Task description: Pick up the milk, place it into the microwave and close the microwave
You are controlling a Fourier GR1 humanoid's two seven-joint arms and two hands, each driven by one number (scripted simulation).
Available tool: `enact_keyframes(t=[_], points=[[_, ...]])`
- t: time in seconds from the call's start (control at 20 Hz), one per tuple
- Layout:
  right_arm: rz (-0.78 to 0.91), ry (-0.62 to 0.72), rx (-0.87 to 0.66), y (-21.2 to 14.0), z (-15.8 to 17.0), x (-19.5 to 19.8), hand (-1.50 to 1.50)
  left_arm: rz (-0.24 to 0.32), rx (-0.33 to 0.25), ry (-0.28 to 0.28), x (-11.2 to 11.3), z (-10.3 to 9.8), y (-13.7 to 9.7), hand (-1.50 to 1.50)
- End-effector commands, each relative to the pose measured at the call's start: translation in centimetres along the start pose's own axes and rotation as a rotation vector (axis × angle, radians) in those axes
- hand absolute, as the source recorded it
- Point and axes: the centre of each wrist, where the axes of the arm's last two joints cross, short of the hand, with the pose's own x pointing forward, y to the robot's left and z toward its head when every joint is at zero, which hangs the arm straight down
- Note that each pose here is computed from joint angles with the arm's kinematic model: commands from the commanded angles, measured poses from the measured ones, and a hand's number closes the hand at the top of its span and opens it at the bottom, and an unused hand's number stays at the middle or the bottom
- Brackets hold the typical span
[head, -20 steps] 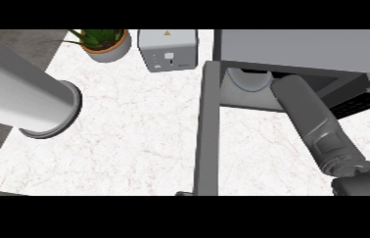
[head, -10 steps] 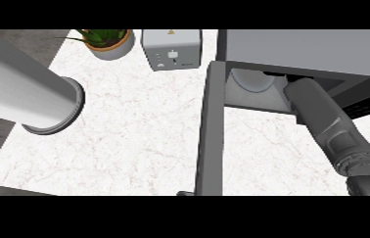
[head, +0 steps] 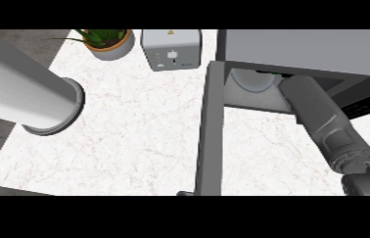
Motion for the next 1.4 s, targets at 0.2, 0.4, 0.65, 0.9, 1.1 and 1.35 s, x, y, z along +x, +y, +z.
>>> enact_keyframes(t=[0.2, 0.4, 0.65, 0.9, 1.1, 1.35], points=[[-0.227, -0.002, 0.070, 1.8, 0.9, 1.7, -1.50, 0.036, -0.090, 0.025, -1.4, -0.3, -0.5, -1.50], [-0.364, 0.003, 0.088, 1.7, 1.0, 1.4, -1.50, 0.058, -0.161, 0.020, -2.4, -1.7, -1.3, -1.50], [-0.516, 0.024, 0.103, 2.0, 2.6, -0.1, -1.50, 0.100, -0.185, -0.002, -2.9, -1.1, -2.9, -1.50], [-0.626, 0.072, 0.135, 2.5, 4.8, -1.8, -1.50, 0.098, -0.226, -0.001, -2.0, -2.2, -3.5, -1.50], [-0.787, 0.109, 0.180, 4.3, 6.3, -0.5, -1.50, 0.129, -0.272, 0.020, -3.2, -2.8, -5.8, 1.50], [-0.934, 0.101, 0.206, 3.7, 8.9, -3.7, -1.50, 0.150, -0.285, 0.042, -3.3, -4.5, -7.0, 1.50]])
